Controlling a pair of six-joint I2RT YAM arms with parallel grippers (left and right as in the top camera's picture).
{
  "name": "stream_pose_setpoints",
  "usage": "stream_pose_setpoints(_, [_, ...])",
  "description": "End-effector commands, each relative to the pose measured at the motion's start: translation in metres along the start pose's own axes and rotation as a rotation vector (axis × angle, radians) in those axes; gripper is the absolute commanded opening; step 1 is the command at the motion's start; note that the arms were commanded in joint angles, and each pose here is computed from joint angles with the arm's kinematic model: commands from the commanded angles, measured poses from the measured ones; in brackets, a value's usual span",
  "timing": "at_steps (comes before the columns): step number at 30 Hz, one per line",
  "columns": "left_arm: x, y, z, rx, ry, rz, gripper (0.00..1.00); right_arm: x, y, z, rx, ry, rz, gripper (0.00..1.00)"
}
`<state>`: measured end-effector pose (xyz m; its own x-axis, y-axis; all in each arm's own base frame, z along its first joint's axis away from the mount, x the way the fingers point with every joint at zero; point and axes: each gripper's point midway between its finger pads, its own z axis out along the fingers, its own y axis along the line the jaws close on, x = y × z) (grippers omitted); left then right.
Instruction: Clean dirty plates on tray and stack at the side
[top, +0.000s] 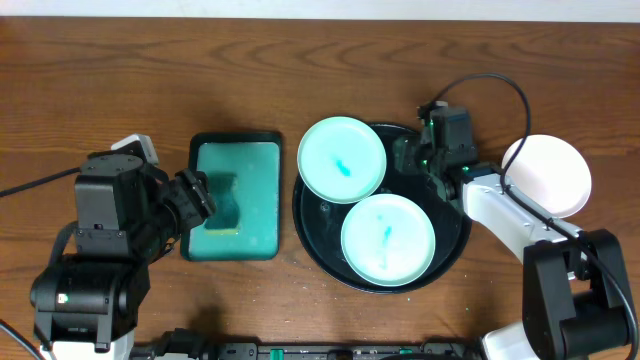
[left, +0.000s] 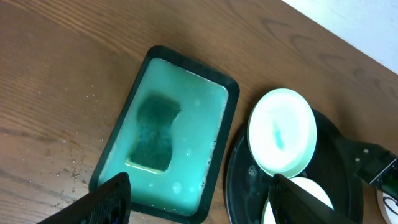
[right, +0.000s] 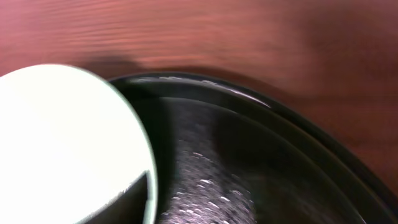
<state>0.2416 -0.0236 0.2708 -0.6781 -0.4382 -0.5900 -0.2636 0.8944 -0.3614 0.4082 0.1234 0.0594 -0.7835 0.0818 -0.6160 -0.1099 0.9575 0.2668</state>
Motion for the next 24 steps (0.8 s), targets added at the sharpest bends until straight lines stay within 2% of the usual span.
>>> stream_pose_setpoints(1, [-0.006,-0.002,-0.007,0.008,-0.024,0.012,0.71,0.009,0.022,0.003,-0.103,0.026,-0.242,0.72])
stream_pose_setpoints(5, [-0.006,-0.002,-0.007,0.008,-0.024,0.012,0.71,0.021,0.021,0.017,-0.109,0.058,-0.267,0.68])
stream_pose_setpoints(11, [-0.006,-0.002,-0.007,0.008,-0.024,0.012,0.71,0.046,0.021,0.041,-0.115,0.118,-0.248,0.50])
stream_pose_setpoints(12, [-0.006,-0.002,-0.007,0.009,-0.024,0.012,0.71,0.047,0.021,0.044,-0.115,0.121,-0.241,0.41])
stream_pose_setpoints(14, [-0.006,-0.002,-0.007,0.008,-0.024,0.012,0.71,0.047,0.022,0.046,-0.116,0.115,-0.231,0.12])
stream_pose_setpoints(15, [-0.006,-0.002,-0.007,0.008,-0.024,0.012,0.71,0.044,0.022,0.046,-0.118,0.105,-0.220,0.01])
stream_pose_setpoints(19, [-0.006,-0.002,-0.007,0.008,-0.024,0.012,0.71,0.027,0.021,0.041,-0.102,0.049,-0.179,0.01])
stream_pose_setpoints(24, [-0.006,-0.002,-0.007,0.008,-0.024,0.012,0.71,-0.002,-0.014,0.022,0.038,-0.033,0.030,0.01])
